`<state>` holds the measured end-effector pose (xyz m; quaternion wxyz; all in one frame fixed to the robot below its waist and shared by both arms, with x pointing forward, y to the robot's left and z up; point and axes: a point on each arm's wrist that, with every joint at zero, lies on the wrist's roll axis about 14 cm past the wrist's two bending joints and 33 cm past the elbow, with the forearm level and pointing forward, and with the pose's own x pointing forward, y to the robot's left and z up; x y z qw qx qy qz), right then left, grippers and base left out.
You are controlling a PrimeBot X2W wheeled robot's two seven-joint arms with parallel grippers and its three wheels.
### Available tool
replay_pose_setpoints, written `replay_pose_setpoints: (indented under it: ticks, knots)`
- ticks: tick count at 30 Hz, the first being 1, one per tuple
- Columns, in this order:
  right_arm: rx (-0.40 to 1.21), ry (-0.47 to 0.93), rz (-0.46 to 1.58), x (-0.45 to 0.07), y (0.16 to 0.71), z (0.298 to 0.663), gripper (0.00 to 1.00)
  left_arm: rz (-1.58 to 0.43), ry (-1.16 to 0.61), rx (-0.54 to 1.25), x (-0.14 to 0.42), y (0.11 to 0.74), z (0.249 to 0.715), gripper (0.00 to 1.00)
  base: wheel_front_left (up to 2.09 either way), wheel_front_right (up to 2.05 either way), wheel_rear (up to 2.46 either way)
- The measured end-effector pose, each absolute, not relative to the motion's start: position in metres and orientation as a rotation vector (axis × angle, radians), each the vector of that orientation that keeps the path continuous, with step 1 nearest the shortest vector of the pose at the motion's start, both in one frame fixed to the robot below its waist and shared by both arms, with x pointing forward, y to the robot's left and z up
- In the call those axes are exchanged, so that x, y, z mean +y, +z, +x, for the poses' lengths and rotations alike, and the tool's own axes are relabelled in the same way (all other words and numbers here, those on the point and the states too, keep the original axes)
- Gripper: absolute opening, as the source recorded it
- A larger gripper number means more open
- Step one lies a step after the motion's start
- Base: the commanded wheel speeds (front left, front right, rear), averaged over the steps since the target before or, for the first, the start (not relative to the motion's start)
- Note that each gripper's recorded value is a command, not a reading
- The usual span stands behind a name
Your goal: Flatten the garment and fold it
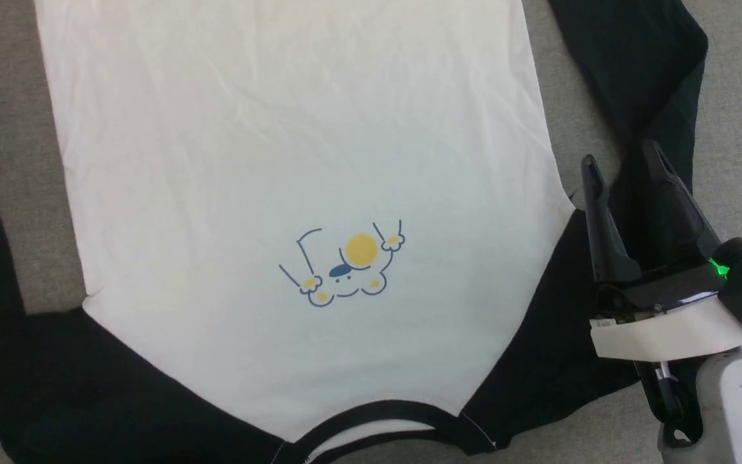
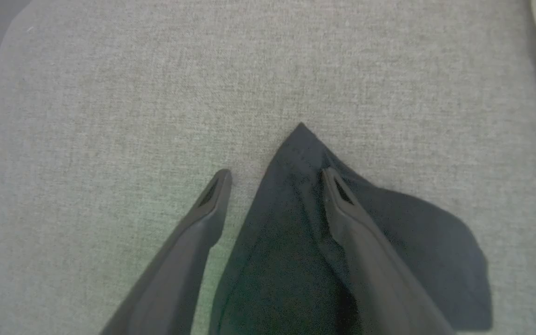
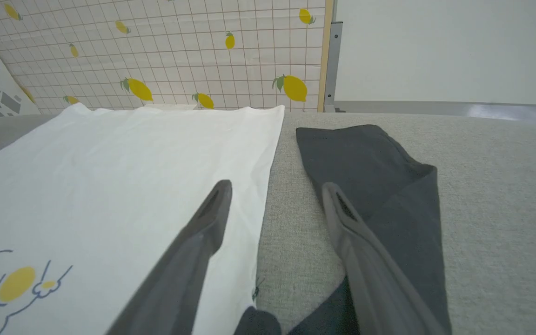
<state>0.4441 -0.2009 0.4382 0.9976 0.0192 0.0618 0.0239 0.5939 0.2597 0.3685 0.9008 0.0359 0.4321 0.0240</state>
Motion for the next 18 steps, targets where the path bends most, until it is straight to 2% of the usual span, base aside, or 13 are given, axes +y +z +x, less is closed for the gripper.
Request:
replay_pose_setpoints:
  ticks: [1,2,3,6,13,18]
  knots:
    - [0.127,0.047,0.038,-0.201,0.437,0.444,1.00,0.079,0.055,0.910,0.260,0.366,0.592,0.77,0.00,0.00,0.00]
    - [0.128,0.047,0.039,-0.201,0.436,0.445,1.00,0.078,0.060,0.916,0.261,0.365,0.592,0.27,0.00,0.00,0.00]
    - [0.127,0.047,0.040,-0.201,0.436,0.445,1.00,0.074,0.066,0.912,0.261,0.366,0.591,0.00,0.00,0.00,0.00]
    - [0.124,0.047,0.046,-0.200,0.438,0.445,1.00,0.078,0.062,0.875,0.259,0.372,0.591,0.00,0.00,0.00,0.00]
    - [0.083,0.056,0.051,-0.198,0.454,0.446,1.00,0.119,0.153,0.604,0.290,0.425,0.595,0.00,0.00,0.00,0.00]
    - [0.056,0.063,0.061,-0.194,0.470,0.439,1.00,0.137,0.208,0.490,0.316,0.471,0.573,0.00,0.00,0.00,0.00]
